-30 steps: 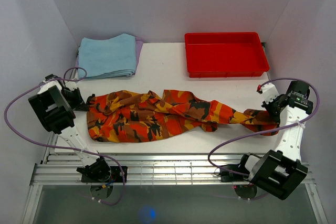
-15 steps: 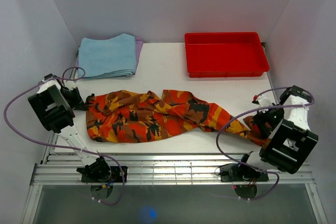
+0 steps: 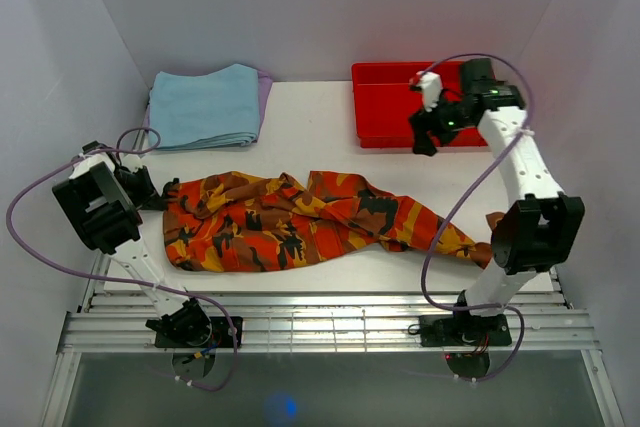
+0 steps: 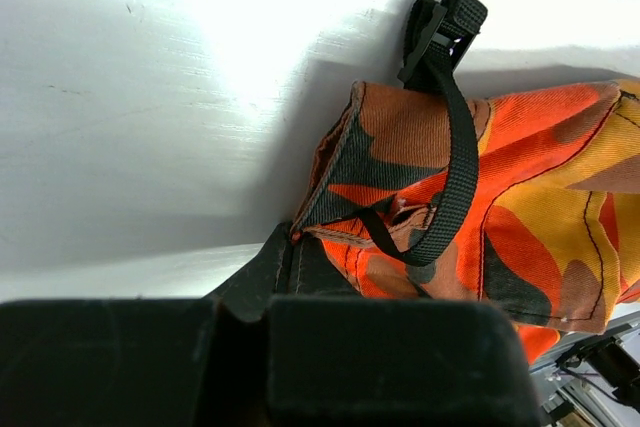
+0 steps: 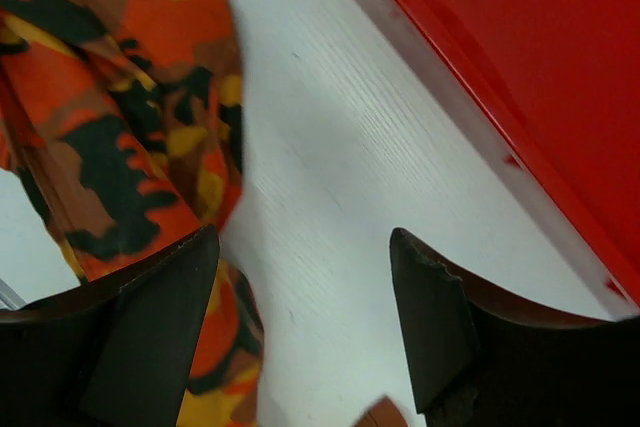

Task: Fold and stack the trousers
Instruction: Flatten the trousers out

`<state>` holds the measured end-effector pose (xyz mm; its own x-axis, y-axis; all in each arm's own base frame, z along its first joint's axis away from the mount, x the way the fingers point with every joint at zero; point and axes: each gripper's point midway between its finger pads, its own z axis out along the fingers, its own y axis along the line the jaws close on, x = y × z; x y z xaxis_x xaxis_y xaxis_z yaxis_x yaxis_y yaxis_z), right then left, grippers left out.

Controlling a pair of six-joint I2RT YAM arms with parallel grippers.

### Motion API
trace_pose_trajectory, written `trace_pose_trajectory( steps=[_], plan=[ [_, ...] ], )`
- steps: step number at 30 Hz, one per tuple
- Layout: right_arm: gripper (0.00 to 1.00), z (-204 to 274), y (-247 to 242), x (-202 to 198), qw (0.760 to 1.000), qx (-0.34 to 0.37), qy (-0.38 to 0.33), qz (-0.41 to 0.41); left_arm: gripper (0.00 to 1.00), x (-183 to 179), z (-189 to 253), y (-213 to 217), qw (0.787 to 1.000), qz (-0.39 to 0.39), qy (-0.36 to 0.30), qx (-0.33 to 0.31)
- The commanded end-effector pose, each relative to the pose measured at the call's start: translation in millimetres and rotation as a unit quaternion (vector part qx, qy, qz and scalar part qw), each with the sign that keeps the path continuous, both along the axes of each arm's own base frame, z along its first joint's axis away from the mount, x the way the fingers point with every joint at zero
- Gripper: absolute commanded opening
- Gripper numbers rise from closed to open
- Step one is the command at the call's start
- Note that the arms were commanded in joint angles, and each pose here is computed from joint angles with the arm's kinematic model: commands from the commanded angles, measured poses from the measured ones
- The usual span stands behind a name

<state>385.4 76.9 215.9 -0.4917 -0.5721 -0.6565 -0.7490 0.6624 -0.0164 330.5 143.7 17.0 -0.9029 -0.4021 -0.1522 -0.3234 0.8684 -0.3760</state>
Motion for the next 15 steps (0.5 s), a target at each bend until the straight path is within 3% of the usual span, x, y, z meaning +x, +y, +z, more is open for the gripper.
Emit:
trace_pose_trajectory(
  steps=[1,9,15],
  plan=[
    [0.74,-24.1,82.4,19.0,0.999,0.024,0.023,0.015,0.00,-2.7,-20.8,2.2,1.000,-0.008,0.006,0.023],
    [0.79,-70.9,200.9,49.7,0.992,-0.019,-0.002,0.128,0.00,-2.1,-16.7,-17.7,1.000,-0.011,0.001,0.000],
    [0.90,-119.0,247.8,43.2,0.980,-0.048,0.011,0.190,0.00,-10.3,-14.2,-34.4,1.000,-0.016,0.002,-0.016]
  ],
)
